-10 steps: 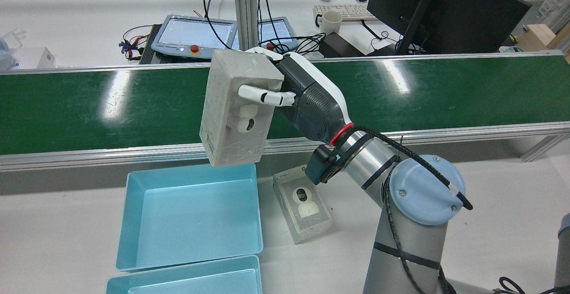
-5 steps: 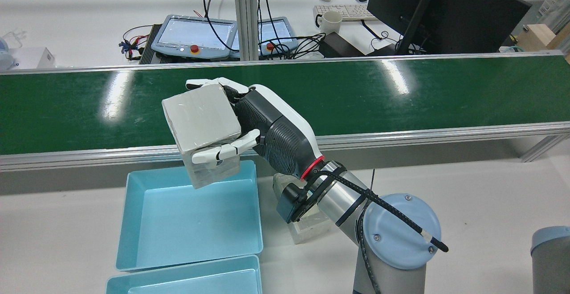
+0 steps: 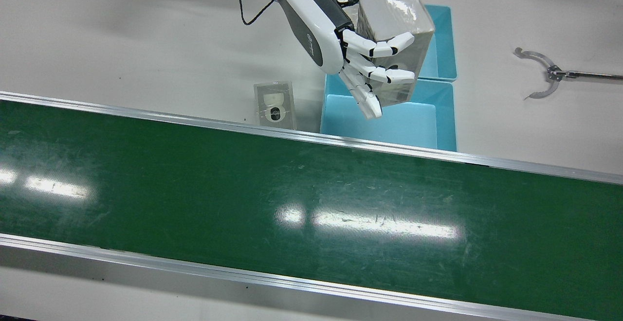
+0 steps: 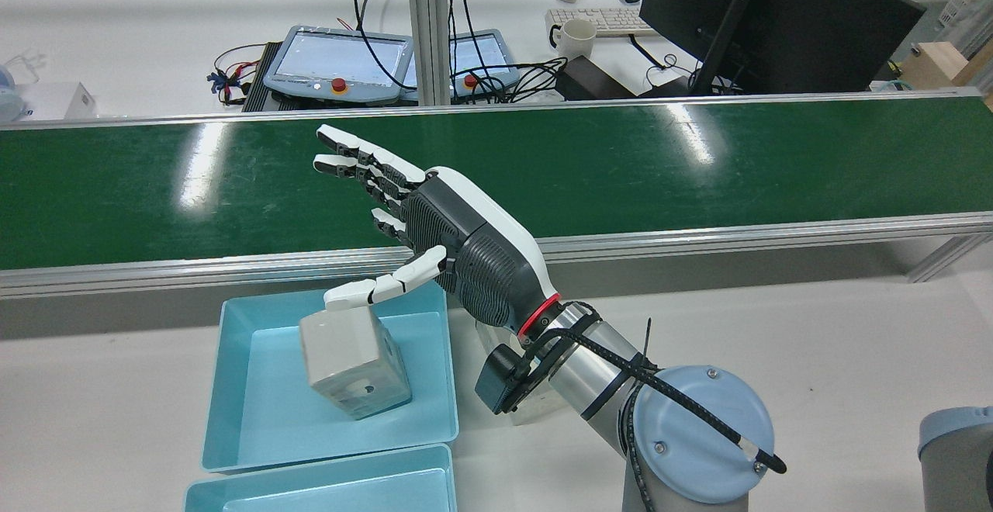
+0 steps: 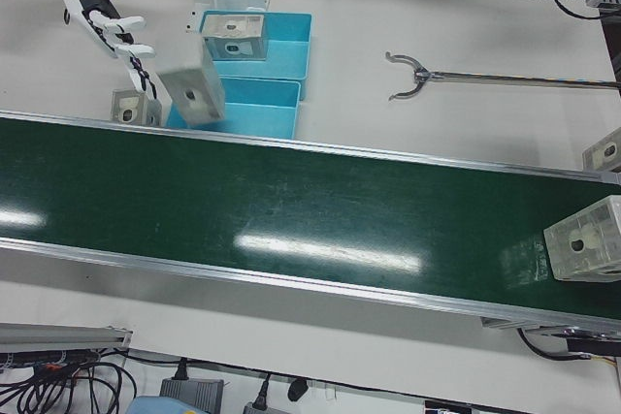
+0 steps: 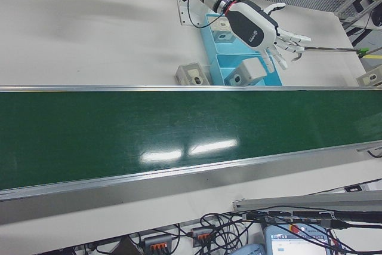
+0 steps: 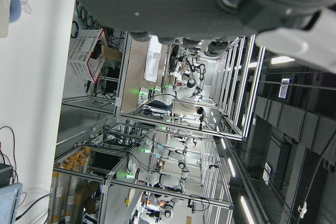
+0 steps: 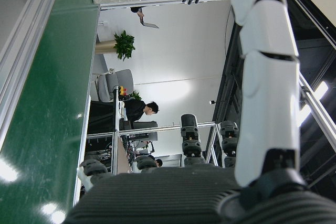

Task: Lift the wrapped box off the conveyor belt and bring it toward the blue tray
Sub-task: 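Open the right hand, releasing the box into the blue tray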

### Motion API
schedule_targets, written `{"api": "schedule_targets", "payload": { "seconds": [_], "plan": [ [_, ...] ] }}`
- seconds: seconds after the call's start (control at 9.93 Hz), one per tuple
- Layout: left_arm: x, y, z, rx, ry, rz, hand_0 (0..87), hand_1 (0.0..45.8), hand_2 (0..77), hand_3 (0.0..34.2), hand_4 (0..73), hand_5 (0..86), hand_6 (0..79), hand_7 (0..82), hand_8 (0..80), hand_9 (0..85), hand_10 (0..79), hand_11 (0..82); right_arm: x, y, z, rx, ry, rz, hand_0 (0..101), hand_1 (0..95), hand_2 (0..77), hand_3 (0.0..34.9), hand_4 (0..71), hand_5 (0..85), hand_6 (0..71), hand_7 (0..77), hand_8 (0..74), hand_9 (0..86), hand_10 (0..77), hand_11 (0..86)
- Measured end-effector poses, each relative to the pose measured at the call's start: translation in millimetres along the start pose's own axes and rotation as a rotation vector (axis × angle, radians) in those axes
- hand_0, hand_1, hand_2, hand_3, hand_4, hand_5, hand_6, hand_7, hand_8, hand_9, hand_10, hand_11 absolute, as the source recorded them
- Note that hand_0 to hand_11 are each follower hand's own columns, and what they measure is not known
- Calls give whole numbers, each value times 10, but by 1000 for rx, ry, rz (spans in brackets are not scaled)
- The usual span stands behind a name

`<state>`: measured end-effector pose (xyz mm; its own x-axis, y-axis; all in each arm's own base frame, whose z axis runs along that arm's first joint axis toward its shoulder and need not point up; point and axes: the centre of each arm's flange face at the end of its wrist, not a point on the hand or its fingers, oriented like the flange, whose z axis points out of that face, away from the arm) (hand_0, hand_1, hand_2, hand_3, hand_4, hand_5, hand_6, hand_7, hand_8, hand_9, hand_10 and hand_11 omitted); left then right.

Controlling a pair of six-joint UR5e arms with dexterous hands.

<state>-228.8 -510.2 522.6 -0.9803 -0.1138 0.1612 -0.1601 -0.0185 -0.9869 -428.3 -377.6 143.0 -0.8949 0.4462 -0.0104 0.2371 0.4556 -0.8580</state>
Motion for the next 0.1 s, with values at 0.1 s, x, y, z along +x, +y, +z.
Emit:
{"api": "schedule_targets", "payload": {
  "seconds": [0.1],
  "plan": [
    [0, 0, 0, 0, 0, 0, 0, 0, 5, 0, 0, 5, 0, 5, 5, 0, 0, 0, -28, 1, -18, -1, -3, -1, 482, 175, 169, 301, 120, 136, 0, 180, 0, 22, 11, 27]
  ]
}}
